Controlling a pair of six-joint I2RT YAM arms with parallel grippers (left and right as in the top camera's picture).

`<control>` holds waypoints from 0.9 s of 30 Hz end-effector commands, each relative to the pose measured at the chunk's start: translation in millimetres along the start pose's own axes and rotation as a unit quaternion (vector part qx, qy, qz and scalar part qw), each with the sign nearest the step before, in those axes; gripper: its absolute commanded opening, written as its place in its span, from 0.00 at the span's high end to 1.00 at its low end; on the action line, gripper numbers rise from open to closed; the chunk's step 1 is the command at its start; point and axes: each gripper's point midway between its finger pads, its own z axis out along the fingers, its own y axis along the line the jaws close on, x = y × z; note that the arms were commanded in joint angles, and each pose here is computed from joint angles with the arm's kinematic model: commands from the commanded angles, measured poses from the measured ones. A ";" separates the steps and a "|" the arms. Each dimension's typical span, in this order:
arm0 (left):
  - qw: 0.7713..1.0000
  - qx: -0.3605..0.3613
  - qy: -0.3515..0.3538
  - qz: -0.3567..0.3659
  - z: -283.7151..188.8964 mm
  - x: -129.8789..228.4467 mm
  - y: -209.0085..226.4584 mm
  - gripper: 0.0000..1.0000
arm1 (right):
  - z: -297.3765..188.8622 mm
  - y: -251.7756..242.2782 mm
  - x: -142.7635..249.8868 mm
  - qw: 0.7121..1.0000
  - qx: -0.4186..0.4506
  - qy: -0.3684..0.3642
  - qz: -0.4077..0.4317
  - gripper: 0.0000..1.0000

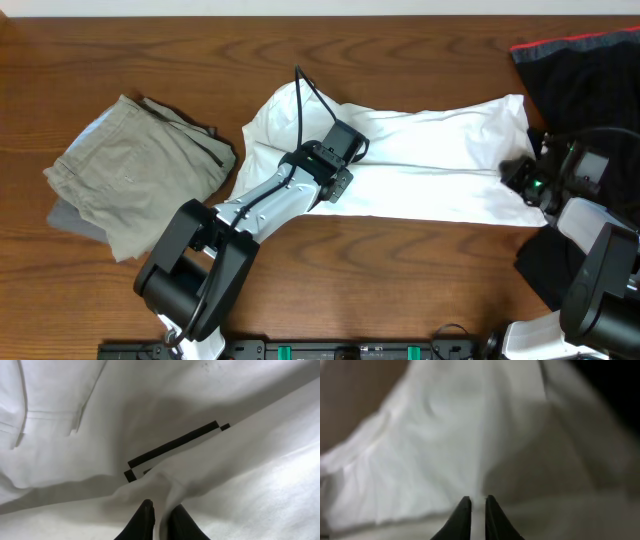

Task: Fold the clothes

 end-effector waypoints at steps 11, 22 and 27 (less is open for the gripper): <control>1.000 -0.004 0.009 -0.006 -0.4 0.3 1.2 0.85 | -46.6 -0.7 -11.8 0.995 -0.042 0.013 0.091 0.71; 1.000 -0.004 0.005 -0.007 -0.4 -1.6 1.2 0.85 | -62.8 -63.0 24.2 0.975 0.127 0.049 0.174 0.56; 1.000 -0.004 0.005 -0.014 -0.4 -1.6 1.2 0.76 | -57.1 -69.8 16.2 0.972 0.134 0.029 0.191 0.57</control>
